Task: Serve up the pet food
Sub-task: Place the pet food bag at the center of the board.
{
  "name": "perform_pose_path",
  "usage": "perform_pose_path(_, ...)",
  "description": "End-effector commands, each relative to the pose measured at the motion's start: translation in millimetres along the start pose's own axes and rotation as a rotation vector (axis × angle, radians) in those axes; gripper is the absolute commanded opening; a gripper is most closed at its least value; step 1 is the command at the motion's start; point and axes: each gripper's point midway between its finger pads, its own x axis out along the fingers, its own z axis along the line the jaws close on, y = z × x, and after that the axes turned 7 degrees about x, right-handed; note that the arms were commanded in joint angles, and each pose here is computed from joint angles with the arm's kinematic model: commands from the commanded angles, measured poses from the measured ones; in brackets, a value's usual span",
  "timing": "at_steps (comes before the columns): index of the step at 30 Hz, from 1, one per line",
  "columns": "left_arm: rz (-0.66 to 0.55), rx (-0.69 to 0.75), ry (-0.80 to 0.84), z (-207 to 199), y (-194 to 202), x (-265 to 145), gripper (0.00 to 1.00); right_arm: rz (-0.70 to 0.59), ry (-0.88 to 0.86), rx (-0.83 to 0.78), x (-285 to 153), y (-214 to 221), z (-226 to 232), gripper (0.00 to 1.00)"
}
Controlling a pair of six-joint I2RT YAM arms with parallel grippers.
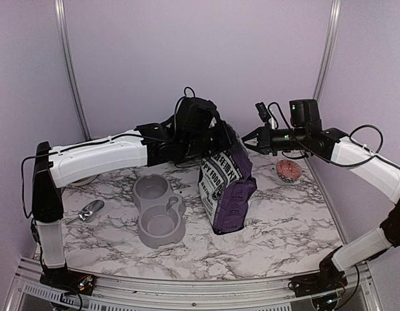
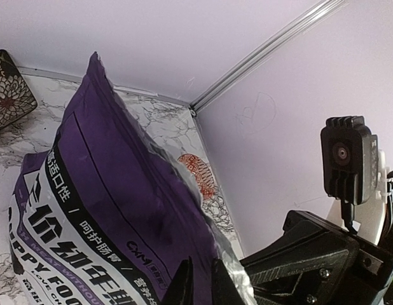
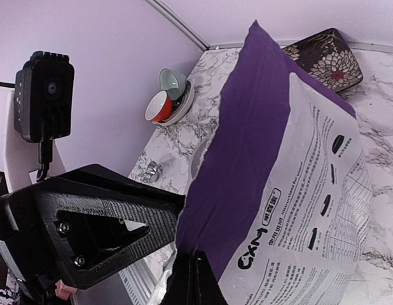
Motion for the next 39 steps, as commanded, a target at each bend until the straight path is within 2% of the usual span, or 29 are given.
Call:
perform_pose_path(1,0.015,0.01,-0.024,2,9,7,0.12,-0.017,-0.02,-0.026,-8,-3,11,0.0)
perform_pose_path(3,0.014,0.013,-0.026,3,9,7,0.13,-0.022,-0.016,-0.031,-10,-4,12,0.0)
perform_pose_path(8,0.015,0.02,-0.025,2,9,11,0.27,-0.036,0.041,-0.055,-15,-6,7,0.0)
perform_pose_path(17,0.012,0.049,-0.047,1,9,9,0.36,-0.072,0.195,-0.12,-32,-10,-9,0.21)
perform_pose_path(22,0.01,0.173,-0.13,27,9,-22,0.4,-0.061,0.282,-0.135,-39,11,-36,0.27)
perform_pose_path(26,0.085,0.23,-0.208,69,39,-48,0.41,-0.037,0.337,-0.133,-36,31,-63,0.29)
perform_pose_path(30,0.189,0.236,-0.241,102,79,-57,0.44,-0.011,0.335,-0.12,-24,43,-83,0.32)
perform_pose_path(33,0.264,0.229,-0.237,112,104,-51,0.46,0.005,0.285,-0.112,-9,44,-94,0.35)
perform_pose_path(39,0.315,0.232,-0.242,118,128,-33,0.47,0.048,0.182,-0.015,6,38,-128,0.4)
